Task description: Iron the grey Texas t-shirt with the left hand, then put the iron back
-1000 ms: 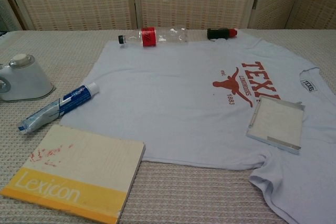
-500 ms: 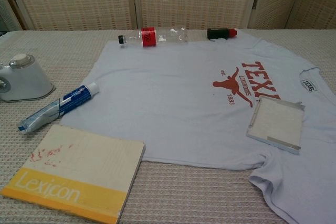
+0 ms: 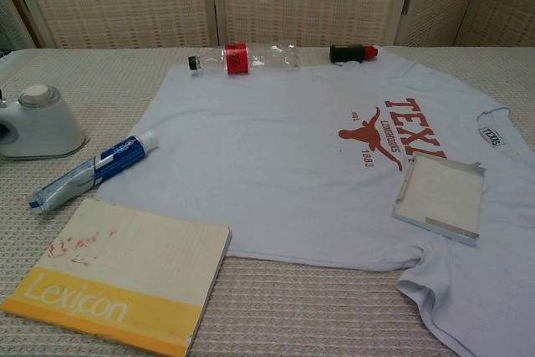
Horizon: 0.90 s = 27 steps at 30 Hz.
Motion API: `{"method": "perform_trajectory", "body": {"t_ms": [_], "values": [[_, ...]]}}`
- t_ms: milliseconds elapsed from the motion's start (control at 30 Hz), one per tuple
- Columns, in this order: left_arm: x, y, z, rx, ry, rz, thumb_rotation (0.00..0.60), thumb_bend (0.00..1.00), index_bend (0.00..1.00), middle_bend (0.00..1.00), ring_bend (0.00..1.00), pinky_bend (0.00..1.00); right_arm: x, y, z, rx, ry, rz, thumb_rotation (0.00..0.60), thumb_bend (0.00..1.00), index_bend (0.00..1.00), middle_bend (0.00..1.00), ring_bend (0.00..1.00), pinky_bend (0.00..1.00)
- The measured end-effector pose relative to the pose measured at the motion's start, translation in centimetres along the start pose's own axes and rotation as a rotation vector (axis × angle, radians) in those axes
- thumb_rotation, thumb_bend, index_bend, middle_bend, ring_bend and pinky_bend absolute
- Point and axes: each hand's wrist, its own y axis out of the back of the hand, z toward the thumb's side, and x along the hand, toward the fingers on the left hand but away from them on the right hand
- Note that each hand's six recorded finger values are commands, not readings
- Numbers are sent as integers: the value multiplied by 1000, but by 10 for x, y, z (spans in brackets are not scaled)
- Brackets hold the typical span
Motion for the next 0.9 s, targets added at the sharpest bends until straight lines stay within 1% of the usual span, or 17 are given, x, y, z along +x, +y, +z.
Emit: {"method": "perform_trajectory", "body": {"t_ms": [167,400,533,600,700,767,800,833,867,900], "values": [[2,10,2,-109,-20,50,600,292,966,1000,887,675,-2,-11,6,-12,21,61,600,7,0,108,9,100],[9,36,10,-240,-67,143,600,292,972,1000,895,676,-7,-29,20,-41,84,169,600,13,0,108,9,100],[9,51,29,-300,-134,186,600,292,969,1000,894,676,-10,-38,27,-45,122,228,600,18,0,108,1,100],[8,56,45,-326,-185,200,600,294,969,1000,894,676,-11,-43,31,-44,144,260,600,35,0,106,0,100],[3,61,75,-356,-271,200,600,294,967,1000,894,676,-14,-52,39,-48,183,305,600,120,0,98,0,99],[-2,61,102,-374,-338,186,600,293,966,1000,893,676,-17,-58,45,-61,211,332,597,232,0,90,0,93],[-5,61,114,-379,-368,177,600,293,966,1000,892,676,-19,-60,48,-69,224,343,587,280,0,85,0,83],[-9,60,128,-381,-399,167,600,293,965,1000,892,676,-21,-63,52,-82,242,357,549,364,0,78,0,63],[-14,60,146,-379,-442,153,600,293,965,1000,891,675,-22,-66,56,-92,258,370,478,468,0,71,0,34],[-18,59,160,-372,-473,144,600,293,965,1000,890,675,-24,-68,60,-103,275,383,430,530,0,67,0,19]]}}
